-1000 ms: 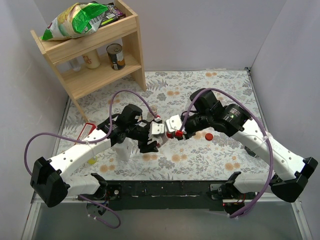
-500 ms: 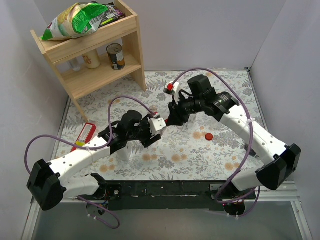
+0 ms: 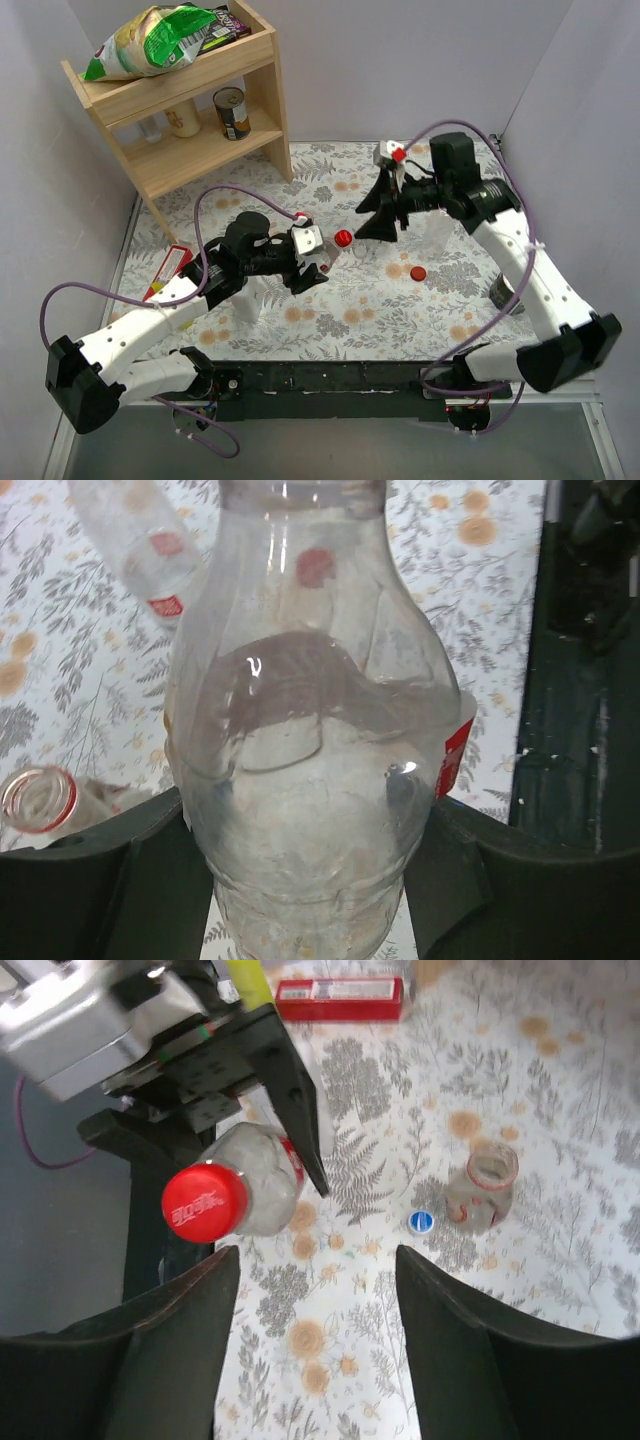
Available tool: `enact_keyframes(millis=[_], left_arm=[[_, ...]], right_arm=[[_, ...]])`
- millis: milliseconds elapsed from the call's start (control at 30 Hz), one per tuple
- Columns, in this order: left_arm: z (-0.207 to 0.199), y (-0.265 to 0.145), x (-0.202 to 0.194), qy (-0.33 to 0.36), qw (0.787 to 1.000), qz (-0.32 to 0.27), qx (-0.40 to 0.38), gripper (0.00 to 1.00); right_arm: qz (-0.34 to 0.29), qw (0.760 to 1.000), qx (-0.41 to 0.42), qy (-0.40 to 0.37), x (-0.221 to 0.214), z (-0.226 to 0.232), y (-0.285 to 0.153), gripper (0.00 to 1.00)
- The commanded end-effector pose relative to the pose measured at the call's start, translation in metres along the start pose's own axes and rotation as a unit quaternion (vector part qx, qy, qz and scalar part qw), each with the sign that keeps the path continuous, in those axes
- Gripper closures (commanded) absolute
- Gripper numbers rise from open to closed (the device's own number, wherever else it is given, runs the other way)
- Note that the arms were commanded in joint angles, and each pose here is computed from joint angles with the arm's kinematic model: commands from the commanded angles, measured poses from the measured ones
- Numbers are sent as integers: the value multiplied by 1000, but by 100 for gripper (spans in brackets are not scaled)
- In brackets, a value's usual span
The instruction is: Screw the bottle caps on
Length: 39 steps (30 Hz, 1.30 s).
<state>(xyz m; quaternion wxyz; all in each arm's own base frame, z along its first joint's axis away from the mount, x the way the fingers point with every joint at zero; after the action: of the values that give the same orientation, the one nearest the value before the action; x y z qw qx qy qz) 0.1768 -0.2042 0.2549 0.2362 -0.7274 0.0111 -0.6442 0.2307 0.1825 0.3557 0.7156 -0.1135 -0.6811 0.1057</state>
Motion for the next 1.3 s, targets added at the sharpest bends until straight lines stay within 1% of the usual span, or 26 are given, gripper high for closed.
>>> enact_keyframes(millis=[0,100,200,300,467,733,933,1200,1267], left_arm=[[-10,-7,28,25,996,-28,-82,100],[-8,-10,35,43,995,-32,-84,100],[-8,-9,35,34,995,-21,-91,100],[-8,-8,34,36,995,-22,-93,100],[-8,-7,34,38,994,-27,-95,100],[-8,-7,33,38,995,-24,-94,100],[-7,-4,34,38,994,-25,-96,100],[-3,-3,34,14,996,-25,-84,100],[-2,-3,33,11,996,-25,-86,100]], right_arm=[[-83,985,15,-150,9,26,-8,27],[-92,983,12,-156,11,27,-7,27],[-107,983,27,-148,16,26,-4,28],[-120,980,37,-151,20,29,-1,28],[-121,982,59,-134,18,36,6,32],[-129,979,90,-128,24,43,14,38],[-133,978,95,-128,26,45,15,42],[-143,976,101,-132,32,47,14,37],[-144,976,96,-135,34,47,13,38]])
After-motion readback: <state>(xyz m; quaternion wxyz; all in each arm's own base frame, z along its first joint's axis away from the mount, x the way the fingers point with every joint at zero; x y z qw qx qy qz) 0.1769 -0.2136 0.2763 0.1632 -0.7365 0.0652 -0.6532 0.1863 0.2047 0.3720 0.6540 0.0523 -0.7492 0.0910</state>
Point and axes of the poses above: each gripper's point midway between its finger pads, its own y axis out along the fingers, its own z axis along the line the jaws close on, x = y × z, the point moved 9 cm from there along -y, back along the fingers, and after that the axes turned 10 degrees about -y, right-handed, at the moved point
